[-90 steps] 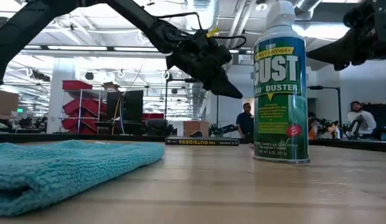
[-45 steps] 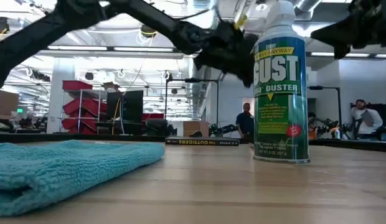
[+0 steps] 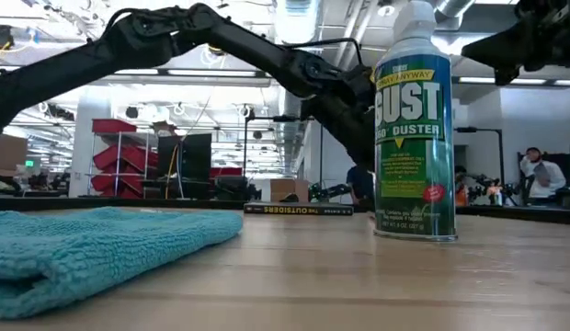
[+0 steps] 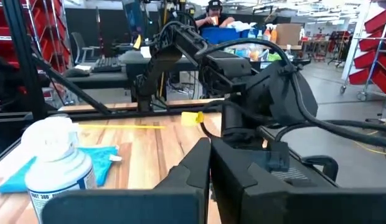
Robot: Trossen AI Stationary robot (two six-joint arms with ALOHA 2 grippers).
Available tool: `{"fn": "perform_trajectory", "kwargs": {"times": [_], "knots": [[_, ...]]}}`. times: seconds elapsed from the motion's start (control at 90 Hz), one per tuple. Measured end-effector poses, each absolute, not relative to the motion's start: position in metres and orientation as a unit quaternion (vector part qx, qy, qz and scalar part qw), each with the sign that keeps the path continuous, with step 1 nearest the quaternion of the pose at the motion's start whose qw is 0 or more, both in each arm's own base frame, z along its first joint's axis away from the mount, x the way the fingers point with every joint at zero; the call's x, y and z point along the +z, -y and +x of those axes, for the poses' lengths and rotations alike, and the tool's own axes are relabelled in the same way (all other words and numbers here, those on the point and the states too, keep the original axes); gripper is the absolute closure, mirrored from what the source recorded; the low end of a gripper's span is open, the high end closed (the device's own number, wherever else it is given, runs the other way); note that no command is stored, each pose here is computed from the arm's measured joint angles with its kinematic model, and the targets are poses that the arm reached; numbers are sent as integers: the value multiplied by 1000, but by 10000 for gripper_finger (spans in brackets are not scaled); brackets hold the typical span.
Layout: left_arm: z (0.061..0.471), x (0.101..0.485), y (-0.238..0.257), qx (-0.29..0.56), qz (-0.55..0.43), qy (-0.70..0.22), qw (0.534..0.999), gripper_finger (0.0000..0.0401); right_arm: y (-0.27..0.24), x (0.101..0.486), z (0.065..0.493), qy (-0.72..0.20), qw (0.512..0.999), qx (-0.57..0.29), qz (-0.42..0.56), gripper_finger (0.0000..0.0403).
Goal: Apply microfiber cloth
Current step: Spray the front of the cellphone with the spray bottle
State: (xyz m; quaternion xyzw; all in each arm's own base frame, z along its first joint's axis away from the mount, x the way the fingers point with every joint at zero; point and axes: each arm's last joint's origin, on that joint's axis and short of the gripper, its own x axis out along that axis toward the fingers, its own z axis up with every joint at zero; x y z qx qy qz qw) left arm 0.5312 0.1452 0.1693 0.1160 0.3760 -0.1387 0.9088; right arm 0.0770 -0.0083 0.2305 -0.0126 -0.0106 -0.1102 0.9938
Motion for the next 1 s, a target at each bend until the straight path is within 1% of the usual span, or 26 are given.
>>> {"fn": "perform_trajectory", "kwargs": {"times": [0.256,0.456,0.522,0.611,0.733,1.0], "knots": [[528,162,-149,-100,167,-410,891,401,8,230,77,8,994,-110,-13,403],[535,126,-149,-107,168,-422,884,401,8,229,77,4,994,-110,-13,403],[535,111,-147,-109,165,-439,876,401,8,228,77,-1,994,-110,-14,403],[538,109,-139,-94,188,-451,867,401,8,228,77,0,994,-110,-13,403],[537,107,-134,-104,154,-455,871,401,8,228,77,0,994,-110,-13,403],[535,106,-132,-84,105,-471,872,401,8,228,77,-1,994,-110,-13,403]]}}
